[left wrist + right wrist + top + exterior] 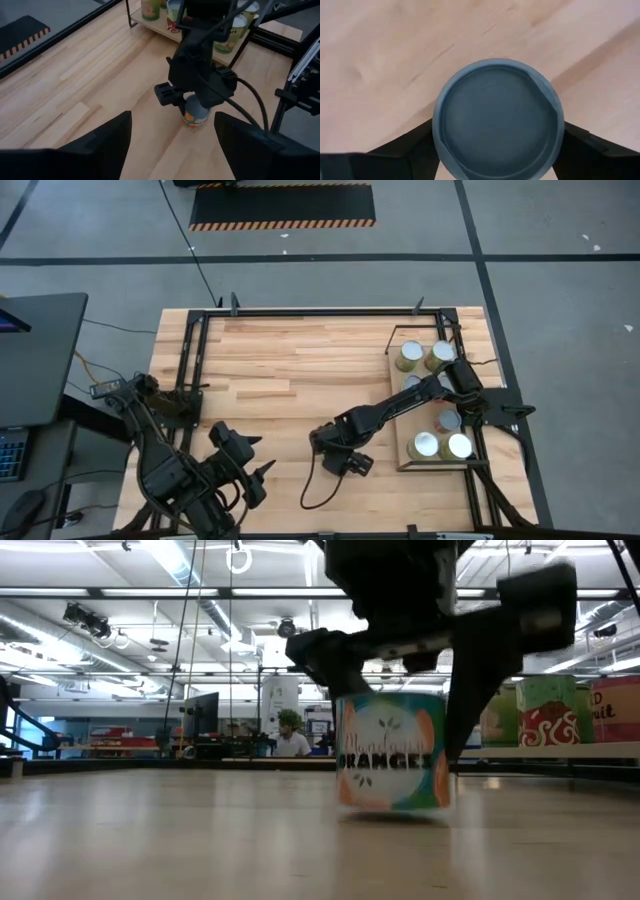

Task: Pick and place cans onto a shelf
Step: Put the small canned oranges on the shelf

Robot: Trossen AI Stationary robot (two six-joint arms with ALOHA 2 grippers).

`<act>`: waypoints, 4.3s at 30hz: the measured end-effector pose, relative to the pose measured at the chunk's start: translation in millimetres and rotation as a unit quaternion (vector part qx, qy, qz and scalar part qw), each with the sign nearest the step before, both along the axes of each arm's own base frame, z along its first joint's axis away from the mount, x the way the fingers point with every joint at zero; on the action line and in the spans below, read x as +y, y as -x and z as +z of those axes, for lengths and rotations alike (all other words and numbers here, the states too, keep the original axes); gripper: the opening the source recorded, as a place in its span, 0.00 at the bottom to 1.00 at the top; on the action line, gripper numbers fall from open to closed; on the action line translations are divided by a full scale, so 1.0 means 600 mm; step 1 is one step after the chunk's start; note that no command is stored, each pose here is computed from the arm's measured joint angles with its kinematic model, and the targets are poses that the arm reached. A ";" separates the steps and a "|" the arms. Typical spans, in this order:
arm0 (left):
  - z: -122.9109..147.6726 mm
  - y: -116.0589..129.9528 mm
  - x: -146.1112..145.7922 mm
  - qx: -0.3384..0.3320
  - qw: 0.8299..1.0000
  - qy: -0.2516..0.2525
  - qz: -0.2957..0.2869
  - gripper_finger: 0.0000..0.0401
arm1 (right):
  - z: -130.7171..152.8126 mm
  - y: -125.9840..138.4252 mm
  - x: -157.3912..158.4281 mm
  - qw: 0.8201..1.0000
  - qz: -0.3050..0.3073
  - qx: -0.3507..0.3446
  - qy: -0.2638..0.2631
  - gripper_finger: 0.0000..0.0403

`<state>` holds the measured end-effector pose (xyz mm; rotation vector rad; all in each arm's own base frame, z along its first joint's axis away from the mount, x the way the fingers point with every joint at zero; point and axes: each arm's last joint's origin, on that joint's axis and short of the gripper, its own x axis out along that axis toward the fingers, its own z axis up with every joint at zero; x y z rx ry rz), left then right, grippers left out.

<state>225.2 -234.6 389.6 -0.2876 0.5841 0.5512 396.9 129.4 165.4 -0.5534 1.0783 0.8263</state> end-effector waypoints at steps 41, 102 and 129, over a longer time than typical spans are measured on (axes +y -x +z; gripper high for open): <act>0.015 -0.030 0.053 0.095 0.978 -0.165 -0.090 0.72 | 0.190 0.333 -0.130 0.587 -0.794 0.157 -0.036 0.72; 0.014 -0.039 0.061 0.103 0.981 -0.137 -0.086 0.72 | 0.116 0.332 -0.131 0.769 -0.599 0.223 -0.020 0.83; 0.015 -0.041 0.059 0.097 0.983 -0.133 -0.085 0.72 | 0.096 0.335 -0.135 0.773 -0.592 0.229 -0.016 0.06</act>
